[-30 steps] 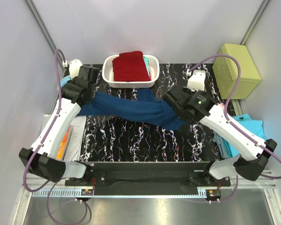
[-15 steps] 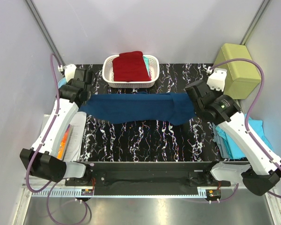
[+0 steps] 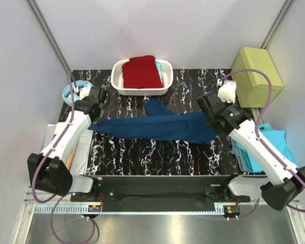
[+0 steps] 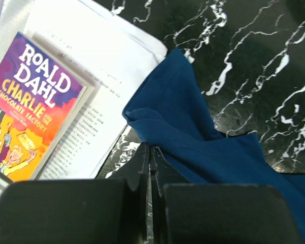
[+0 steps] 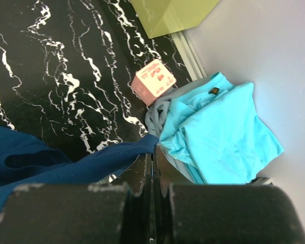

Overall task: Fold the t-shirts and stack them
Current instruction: Flatten out the tshirt

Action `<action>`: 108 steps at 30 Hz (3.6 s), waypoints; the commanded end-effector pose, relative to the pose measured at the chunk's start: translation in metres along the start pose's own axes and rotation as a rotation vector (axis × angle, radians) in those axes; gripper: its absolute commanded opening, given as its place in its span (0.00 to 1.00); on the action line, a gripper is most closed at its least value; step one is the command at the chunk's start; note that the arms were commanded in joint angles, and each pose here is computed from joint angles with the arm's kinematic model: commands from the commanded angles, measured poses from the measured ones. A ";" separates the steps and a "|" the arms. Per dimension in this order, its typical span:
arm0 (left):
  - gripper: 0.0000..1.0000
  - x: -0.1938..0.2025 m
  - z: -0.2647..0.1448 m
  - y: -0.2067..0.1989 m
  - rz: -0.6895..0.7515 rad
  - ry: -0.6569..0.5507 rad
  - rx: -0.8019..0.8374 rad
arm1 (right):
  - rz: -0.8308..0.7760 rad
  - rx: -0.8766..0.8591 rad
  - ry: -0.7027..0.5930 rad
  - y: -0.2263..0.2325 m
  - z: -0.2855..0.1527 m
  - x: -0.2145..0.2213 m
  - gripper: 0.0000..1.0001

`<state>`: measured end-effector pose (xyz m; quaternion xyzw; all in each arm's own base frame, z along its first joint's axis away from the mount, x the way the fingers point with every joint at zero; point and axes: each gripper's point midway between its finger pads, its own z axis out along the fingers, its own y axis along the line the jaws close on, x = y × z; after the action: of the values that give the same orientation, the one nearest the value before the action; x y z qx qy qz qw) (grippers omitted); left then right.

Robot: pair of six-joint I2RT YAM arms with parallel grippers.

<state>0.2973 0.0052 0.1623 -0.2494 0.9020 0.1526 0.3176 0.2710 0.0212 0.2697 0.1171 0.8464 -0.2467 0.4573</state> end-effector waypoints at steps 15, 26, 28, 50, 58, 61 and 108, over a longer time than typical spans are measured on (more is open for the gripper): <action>0.00 -0.183 -0.039 -0.127 -0.009 -0.188 0.299 | 0.099 -0.002 -0.092 0.106 0.063 -0.134 0.00; 0.00 -0.241 -0.139 -0.109 -0.101 -0.393 0.479 | 0.291 -0.164 -0.279 0.092 0.006 -0.236 0.00; 0.00 -0.243 -0.157 -0.099 -0.116 -0.424 0.494 | 0.274 -0.159 -0.294 0.085 -0.005 -0.235 0.00; 0.00 -0.141 -0.112 -0.077 0.005 -0.318 0.410 | 0.126 -0.103 -0.229 0.038 -0.022 -0.123 0.00; 0.00 -0.119 -0.112 -0.097 0.050 -0.243 0.432 | 0.142 -0.124 -0.184 0.034 -0.021 -0.119 0.00; 0.00 -0.082 -0.105 -0.087 0.090 -0.191 0.424 | 0.148 -0.136 -0.136 0.022 -0.025 -0.095 0.00; 0.99 -0.004 -0.070 -0.099 0.171 -0.066 0.395 | 0.045 -0.387 0.219 0.116 -0.007 0.019 0.43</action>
<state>0.2779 -0.0930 0.1967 -0.1018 0.9373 0.0086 0.3331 0.2670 0.0847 0.2441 0.0865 0.9136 -0.0980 0.3851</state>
